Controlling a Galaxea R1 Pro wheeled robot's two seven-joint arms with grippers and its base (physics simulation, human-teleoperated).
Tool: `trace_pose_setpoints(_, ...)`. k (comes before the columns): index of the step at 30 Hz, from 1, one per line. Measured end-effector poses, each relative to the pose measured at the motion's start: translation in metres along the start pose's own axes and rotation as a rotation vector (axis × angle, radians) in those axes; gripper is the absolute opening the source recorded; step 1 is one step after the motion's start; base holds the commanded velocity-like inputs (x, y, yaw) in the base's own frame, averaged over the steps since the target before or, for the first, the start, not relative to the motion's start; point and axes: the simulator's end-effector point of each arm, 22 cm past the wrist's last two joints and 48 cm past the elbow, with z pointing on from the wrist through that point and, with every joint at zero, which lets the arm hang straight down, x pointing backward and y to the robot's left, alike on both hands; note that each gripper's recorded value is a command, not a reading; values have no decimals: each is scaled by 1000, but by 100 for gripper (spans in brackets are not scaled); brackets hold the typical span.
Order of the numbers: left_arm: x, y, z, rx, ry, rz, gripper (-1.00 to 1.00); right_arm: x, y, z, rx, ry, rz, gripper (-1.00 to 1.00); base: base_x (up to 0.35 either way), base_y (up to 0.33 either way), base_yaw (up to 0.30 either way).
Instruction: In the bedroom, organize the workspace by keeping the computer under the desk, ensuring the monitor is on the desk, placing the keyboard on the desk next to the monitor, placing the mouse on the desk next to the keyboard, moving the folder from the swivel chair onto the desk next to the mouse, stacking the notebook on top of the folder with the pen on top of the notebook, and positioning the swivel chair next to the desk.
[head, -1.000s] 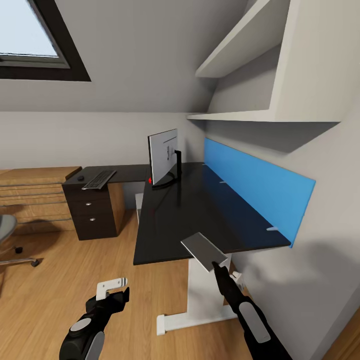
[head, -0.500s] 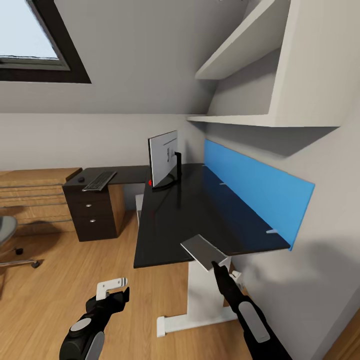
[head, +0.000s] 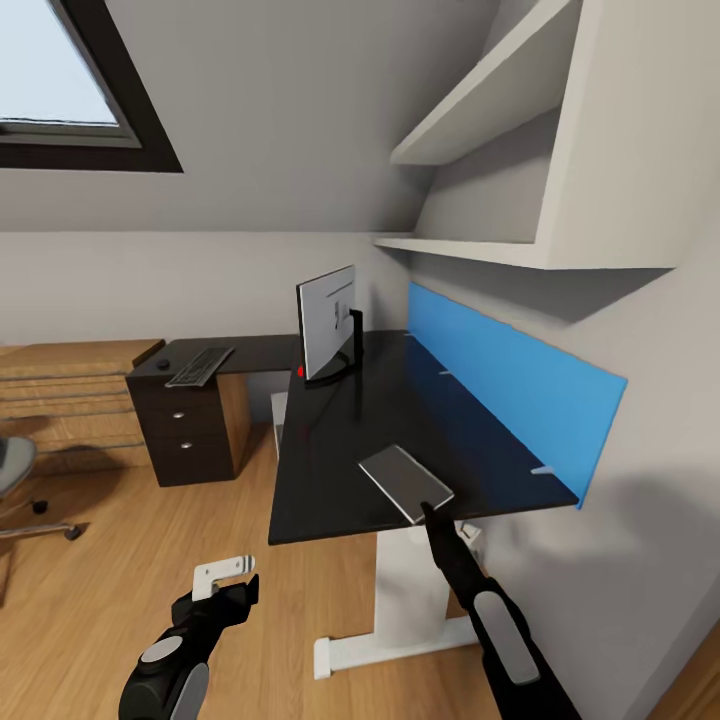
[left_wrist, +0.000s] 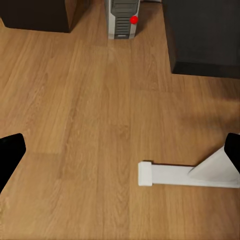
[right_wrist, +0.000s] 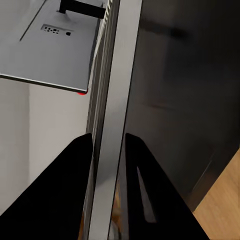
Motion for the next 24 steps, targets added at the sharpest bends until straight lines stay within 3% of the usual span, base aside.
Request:
trace_pose_setpoints(12,-3,0,-2,1,-7,-1,100,9,11,0,-19,2,8,-100,0,4,135)
trace_pose_setpoints(24,-3,-1,-2,4,-9,-2,100,46,27,2,-52,94,-39,-100,0,245,44)
